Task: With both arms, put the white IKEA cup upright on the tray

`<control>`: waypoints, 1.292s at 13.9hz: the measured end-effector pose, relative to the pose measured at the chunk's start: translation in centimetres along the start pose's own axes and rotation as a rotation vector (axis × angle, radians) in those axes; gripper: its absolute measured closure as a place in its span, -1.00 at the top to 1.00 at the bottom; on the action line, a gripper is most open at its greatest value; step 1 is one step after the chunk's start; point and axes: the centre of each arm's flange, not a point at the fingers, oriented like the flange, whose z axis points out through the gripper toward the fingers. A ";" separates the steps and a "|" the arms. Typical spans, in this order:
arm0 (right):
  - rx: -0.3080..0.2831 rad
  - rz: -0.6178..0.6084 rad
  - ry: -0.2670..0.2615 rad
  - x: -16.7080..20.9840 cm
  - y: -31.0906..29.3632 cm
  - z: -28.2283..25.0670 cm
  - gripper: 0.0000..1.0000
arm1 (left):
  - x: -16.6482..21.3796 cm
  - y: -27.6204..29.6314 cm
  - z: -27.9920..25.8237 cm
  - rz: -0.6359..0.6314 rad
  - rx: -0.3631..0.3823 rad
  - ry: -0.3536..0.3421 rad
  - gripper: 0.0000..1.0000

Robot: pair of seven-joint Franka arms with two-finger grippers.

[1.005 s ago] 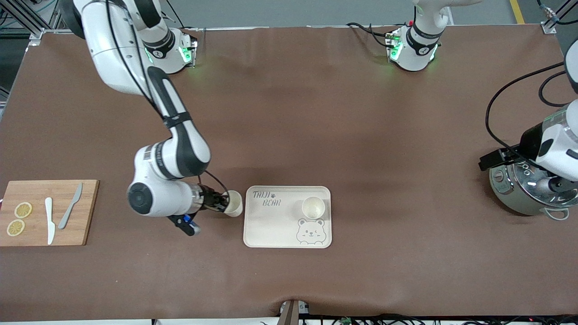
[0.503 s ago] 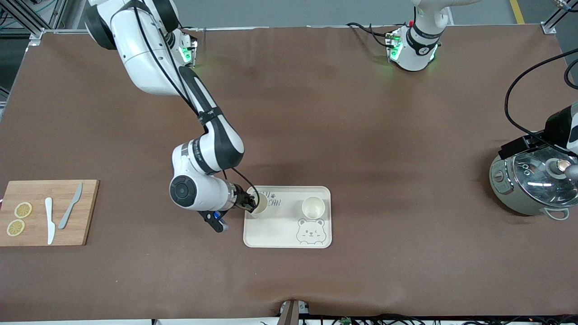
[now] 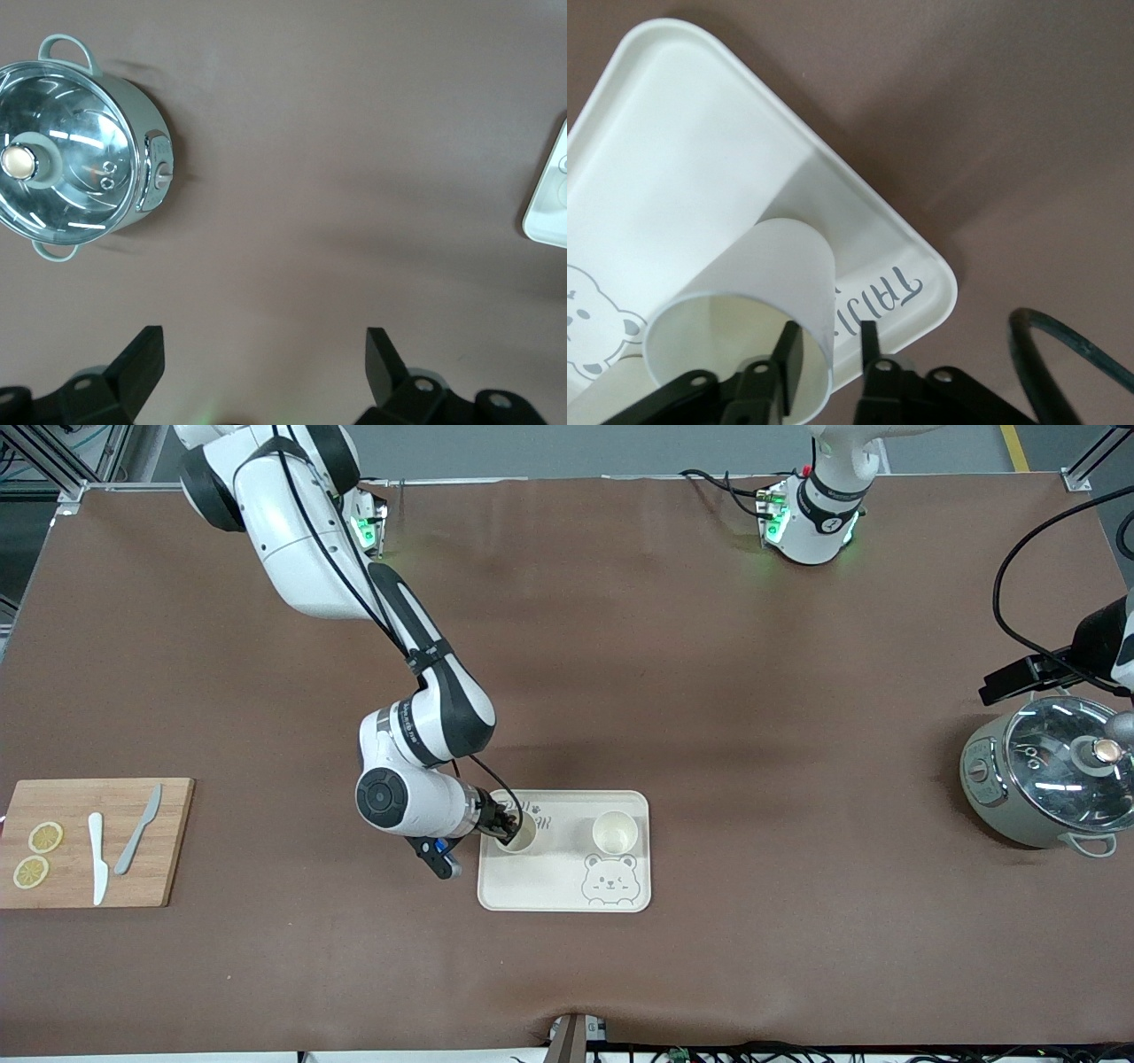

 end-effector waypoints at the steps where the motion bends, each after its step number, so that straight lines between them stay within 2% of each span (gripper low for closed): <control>1: -0.003 -0.008 0.001 -0.1 0.0 0.0 -0.01 | -0.5 -0.1 -0.1 -0.001 0.002 0.004 1.00; 6: -0.071 -0.008 -0.038 0.6 0.5 -3.9 0.99 | -2.9 -2.2 -0.2 0.000 0.004 0.055 1.00; 9: -0.080 0.024 -0.062 3.4 1.9 -10.0 1.00 | -4.4 -2.4 -1.3 0.001 0.007 0.066 1.00; 11: -0.087 0.022 -0.048 4.5 2.7 -13.6 1.00 | -4.8 -2.5 -1.8 0.000 0.007 0.074 1.00; 13: -0.090 -0.038 -0.034 4.4 3.5 -17.5 1.00 | -4.9 -2.5 -1.8 -0.001 0.007 0.075 1.00; 14: -0.101 -0.077 -0.026 4.5 4.4 -20.0 1.00 | -4.8 -2.7 -1.8 -0.005 0.007 0.077 1.00; 16: -0.126 -0.139 0.029 5.1 7.1 -25.1 1.00 | -4.4 -4.0 -2.1 -0.031 -0.006 0.083 1.00; 18: -0.151 -0.210 0.063 4.9 9.6 -28.0 1.00 | -3.6 -5.1 -2.2 -0.052 -0.033 0.083 1.00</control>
